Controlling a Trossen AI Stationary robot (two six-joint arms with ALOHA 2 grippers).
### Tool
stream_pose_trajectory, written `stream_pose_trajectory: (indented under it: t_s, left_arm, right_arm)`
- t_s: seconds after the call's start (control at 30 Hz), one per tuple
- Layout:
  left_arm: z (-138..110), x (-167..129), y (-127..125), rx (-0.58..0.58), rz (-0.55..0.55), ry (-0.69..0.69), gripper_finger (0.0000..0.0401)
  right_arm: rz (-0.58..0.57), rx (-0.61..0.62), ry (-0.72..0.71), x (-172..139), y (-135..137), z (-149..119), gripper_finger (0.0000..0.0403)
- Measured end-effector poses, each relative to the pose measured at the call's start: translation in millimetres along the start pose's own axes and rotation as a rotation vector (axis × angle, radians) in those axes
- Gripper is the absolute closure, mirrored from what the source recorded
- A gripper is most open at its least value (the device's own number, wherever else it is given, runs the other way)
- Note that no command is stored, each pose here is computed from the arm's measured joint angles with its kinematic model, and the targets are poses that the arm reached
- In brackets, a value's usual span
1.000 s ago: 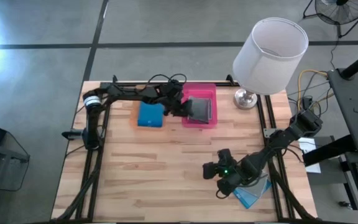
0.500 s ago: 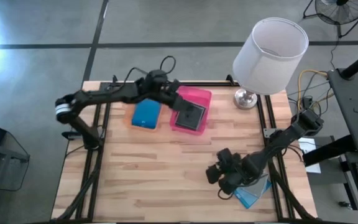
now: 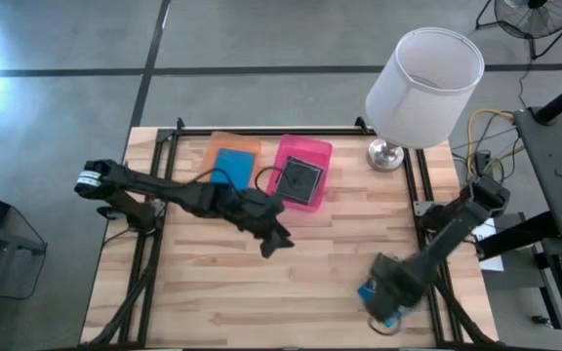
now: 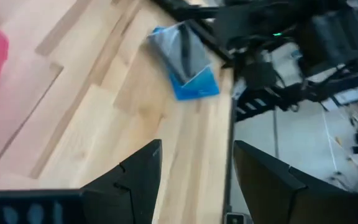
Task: Pick & place jewel cases by type
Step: Put the right black CD case into the pink bin
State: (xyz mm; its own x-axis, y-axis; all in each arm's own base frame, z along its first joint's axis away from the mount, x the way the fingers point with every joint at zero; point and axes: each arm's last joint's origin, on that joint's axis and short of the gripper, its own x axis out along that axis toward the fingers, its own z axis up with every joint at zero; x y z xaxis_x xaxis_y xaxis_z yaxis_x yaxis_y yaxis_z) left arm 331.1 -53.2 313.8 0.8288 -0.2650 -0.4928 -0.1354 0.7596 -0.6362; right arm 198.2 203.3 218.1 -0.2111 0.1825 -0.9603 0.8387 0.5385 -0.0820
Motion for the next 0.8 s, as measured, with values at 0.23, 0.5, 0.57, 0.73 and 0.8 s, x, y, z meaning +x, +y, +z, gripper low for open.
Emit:
stream_pose_trajectory:
  t_s: [0.23, 0.5, 0.57, 0.73, 0.8]
  left_arm:
    - [-21, 12, 7, -0.118, 0.048, -0.035, 0.0221]
    - [-27, 39, 4, -0.225, -0.125, -0.063, 0.0221]
    - [-30, 50, 4, -0.241, -0.142, -0.032, 0.0221]
    - [-29, 64, -4, -0.238, -0.162, -0.004, 0.0221]
    - [-28, 66, -7, -0.232, -0.172, -0.002, 0.0221]
  right_arm:
    - [-0.117, 0.346, 0.030, 25, -26, -54, 0.0177]
    - [0.005, 0.395, -0.004, 52, -23, -45, 0.0177]
    - [0.014, 0.404, -0.037, 58, -25, -40, 0.0177]
    - [0.058, 0.283, -0.099, 72, -30, -39, 0.0177]
    - [0.078, 0.154, -0.081, 77, -30, -43, 0.0177]
